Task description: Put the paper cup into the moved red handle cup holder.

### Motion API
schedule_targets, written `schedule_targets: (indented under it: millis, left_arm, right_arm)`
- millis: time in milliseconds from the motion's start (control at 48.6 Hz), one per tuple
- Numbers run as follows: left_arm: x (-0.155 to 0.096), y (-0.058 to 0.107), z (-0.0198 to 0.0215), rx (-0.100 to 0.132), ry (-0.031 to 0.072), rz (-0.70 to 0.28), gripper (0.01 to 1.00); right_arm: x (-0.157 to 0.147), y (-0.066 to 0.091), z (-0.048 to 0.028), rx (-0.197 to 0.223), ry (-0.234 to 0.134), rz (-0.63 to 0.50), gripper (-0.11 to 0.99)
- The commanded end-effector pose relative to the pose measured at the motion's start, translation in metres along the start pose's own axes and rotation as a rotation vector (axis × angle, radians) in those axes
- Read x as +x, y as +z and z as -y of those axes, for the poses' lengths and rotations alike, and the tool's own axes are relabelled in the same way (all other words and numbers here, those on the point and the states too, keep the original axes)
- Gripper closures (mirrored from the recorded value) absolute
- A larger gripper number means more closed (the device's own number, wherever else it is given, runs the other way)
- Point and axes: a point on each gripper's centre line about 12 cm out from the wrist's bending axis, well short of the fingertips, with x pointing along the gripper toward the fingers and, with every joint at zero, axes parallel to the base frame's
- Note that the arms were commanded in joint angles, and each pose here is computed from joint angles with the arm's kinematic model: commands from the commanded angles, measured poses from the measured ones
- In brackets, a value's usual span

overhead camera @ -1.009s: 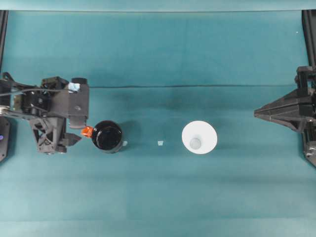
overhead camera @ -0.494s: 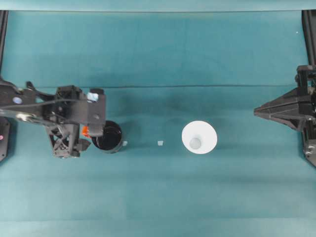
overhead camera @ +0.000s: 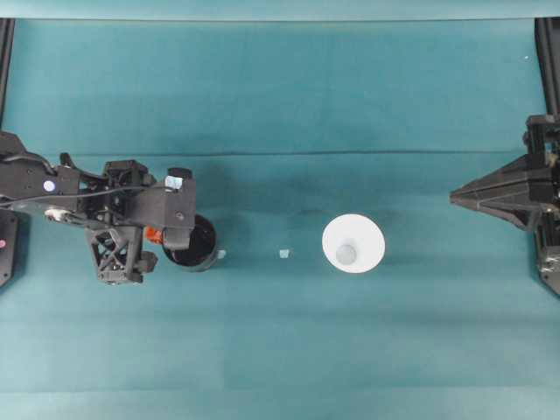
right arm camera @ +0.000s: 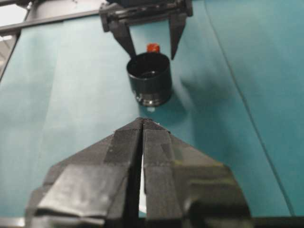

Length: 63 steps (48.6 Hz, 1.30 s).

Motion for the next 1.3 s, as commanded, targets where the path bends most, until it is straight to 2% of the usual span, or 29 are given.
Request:
schedule_targets:
  millis: [0, 515, 679, 782, 885, 988, 1050, 1277]
  left_arm:
    - [-0.003, 0.007, -0.0001, 0.004, 0.002, 0.026, 0.041]
    - [-0.003, 0.009, -0.0002, 0.004, 0.003, 0.047, 0.044]
    - [-0.003, 0.010, -0.0002, 0.004, 0.003, 0.055, 0.080]
    - [-0.004, 0.012, 0.0006, 0.007, 0.003, 0.061, 0.181]
    - [-0.004, 0.013, 0.0046, 0.020, -0.002, 0.063, 0.430]
    - [-0.005, 0.014, 0.0128, 0.059, -0.011, 0.069, 0.726]
    - [-0.005, 0.013, 0.0146, 0.076, -0.013, 0.063, 0.737]
    - [-0.005, 0.013, 0.0145, 0.082, -0.013, 0.049, 0.738]
  right_arm:
    - [0.001, 0.008, -0.0007, 0.010, 0.000, 0.017, 0.98]
    - [-0.001, 0.009, 0.0000, 0.011, -0.003, 0.027, 0.98]
    - [-0.003, 0.009, 0.0005, 0.011, -0.005, 0.032, 0.98]
    - [-0.003, 0.008, 0.0006, 0.011, -0.006, 0.029, 0.98]
    - [-0.003, 0.008, 0.0007, 0.013, -0.006, 0.027, 0.98]
    - [-0.003, 0.008, 0.0007, 0.013, -0.006, 0.027, 0.98]
    - [-0.003, 0.008, 0.0007, 0.013, -0.006, 0.026, 0.98]
    - [-0.003, 0.006, 0.0009, 0.022, -0.008, 0.009, 0.98]
